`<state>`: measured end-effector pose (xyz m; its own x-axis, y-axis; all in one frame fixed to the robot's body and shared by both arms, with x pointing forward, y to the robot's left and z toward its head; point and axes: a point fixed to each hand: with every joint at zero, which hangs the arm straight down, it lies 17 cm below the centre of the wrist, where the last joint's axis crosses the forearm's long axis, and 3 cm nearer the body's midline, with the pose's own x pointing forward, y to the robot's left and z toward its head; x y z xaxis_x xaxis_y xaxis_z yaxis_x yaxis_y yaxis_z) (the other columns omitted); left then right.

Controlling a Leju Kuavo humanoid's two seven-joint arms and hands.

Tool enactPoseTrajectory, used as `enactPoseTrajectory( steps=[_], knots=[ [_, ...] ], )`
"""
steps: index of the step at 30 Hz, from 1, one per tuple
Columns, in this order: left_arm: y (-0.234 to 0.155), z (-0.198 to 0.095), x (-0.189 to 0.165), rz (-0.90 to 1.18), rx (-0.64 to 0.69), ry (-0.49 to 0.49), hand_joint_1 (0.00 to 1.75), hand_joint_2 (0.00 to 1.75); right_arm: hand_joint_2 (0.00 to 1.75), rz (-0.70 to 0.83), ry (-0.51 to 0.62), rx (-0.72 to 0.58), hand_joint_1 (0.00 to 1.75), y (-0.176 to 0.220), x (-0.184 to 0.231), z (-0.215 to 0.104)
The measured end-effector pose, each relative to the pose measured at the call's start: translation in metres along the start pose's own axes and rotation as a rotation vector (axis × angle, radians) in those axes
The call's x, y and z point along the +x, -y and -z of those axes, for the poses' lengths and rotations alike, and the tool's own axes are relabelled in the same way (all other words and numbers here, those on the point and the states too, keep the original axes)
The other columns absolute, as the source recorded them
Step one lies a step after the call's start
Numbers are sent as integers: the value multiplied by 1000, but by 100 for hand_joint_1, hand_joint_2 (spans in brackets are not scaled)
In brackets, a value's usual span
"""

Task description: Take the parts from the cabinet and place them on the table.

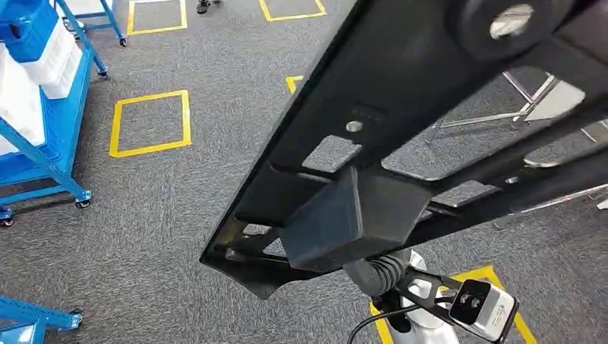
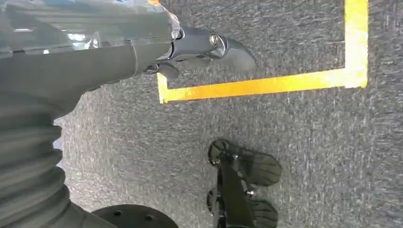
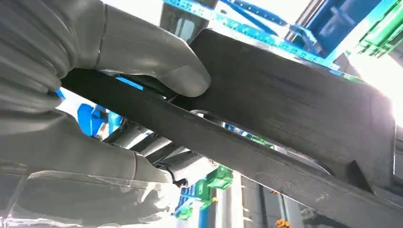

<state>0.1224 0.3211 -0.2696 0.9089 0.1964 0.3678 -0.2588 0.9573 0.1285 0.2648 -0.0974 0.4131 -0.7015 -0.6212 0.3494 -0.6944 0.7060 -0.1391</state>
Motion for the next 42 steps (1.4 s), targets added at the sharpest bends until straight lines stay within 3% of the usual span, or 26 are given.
enactPoseTrajectory(
  steps=[4,42],
  knots=[
    [-6,-1,-12,0,23,-27,0,175,175,14,-7,-1,161,0,-4,0],
    [-7,0,-3,-7,13,1,0,175,175,-2,-13,-6,161,-2,-5,-2]
  ],
)
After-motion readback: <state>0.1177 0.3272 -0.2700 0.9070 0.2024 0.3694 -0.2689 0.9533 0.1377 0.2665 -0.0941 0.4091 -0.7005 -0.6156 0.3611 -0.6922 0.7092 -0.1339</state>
